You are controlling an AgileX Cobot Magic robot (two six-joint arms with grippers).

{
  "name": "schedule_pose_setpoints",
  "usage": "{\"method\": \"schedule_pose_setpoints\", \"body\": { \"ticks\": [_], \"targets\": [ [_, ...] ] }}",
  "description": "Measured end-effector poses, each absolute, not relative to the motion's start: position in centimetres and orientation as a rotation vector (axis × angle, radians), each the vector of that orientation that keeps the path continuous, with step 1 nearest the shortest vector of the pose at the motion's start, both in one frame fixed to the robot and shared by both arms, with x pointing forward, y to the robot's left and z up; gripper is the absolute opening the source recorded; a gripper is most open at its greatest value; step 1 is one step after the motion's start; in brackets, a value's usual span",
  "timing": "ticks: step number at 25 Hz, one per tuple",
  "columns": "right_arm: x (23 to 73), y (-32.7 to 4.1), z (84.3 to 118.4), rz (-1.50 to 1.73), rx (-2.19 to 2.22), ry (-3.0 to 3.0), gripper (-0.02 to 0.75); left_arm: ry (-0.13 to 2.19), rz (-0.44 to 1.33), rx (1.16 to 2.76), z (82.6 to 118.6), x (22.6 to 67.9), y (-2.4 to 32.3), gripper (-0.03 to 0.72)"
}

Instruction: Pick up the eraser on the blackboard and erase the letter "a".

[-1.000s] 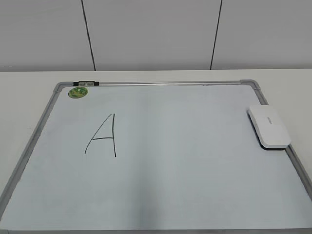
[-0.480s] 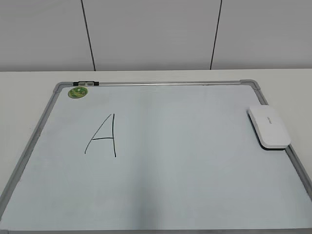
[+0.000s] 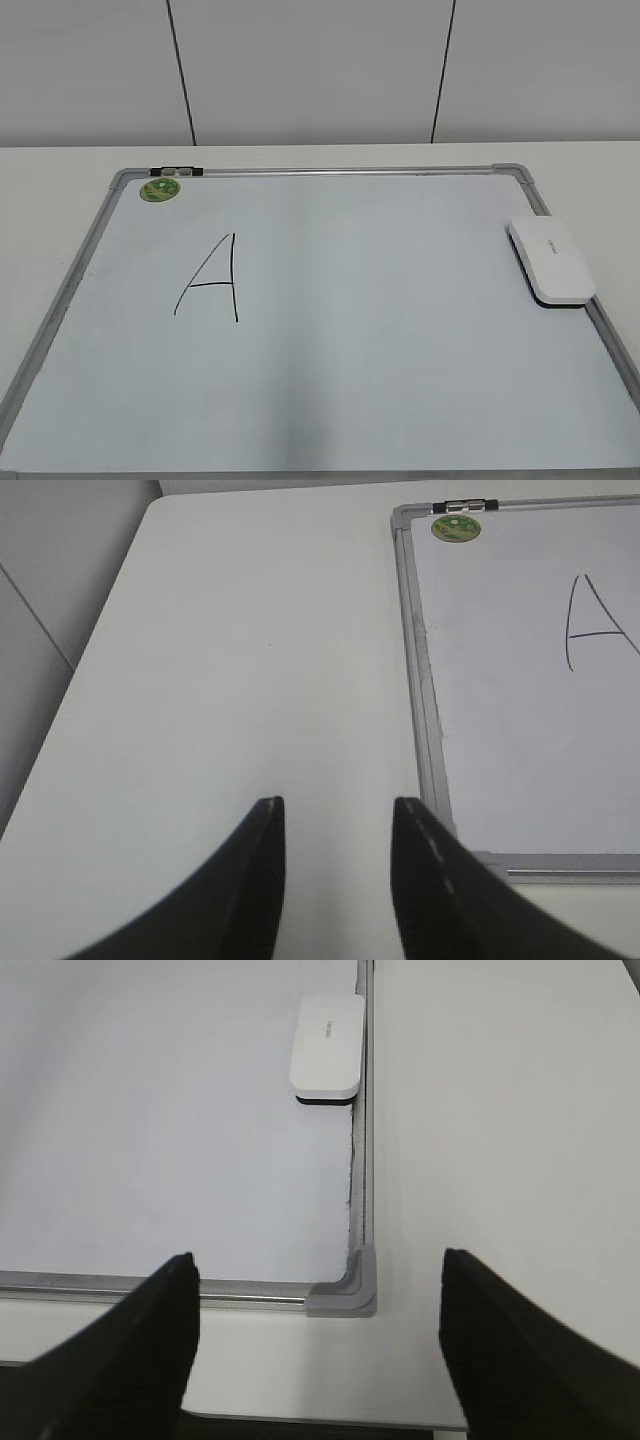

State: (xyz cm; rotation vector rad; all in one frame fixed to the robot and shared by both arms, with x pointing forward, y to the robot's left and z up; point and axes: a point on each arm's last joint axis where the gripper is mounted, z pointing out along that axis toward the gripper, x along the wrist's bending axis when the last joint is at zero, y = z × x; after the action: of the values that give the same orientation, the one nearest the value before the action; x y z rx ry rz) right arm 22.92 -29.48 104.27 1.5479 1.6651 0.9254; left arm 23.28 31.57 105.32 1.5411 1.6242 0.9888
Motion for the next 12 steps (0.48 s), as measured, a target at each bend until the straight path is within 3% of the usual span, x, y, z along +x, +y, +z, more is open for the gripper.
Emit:
{"method": "schedule_pose_setpoints", "body": {
  "ticks": [12],
  "targets": [
    [22.92,-29.48,104.27,0.925,1.548,1.665,0.555,1.624,0.989,1.541,105.32,23.28,31.57,0.261]
  ]
}}
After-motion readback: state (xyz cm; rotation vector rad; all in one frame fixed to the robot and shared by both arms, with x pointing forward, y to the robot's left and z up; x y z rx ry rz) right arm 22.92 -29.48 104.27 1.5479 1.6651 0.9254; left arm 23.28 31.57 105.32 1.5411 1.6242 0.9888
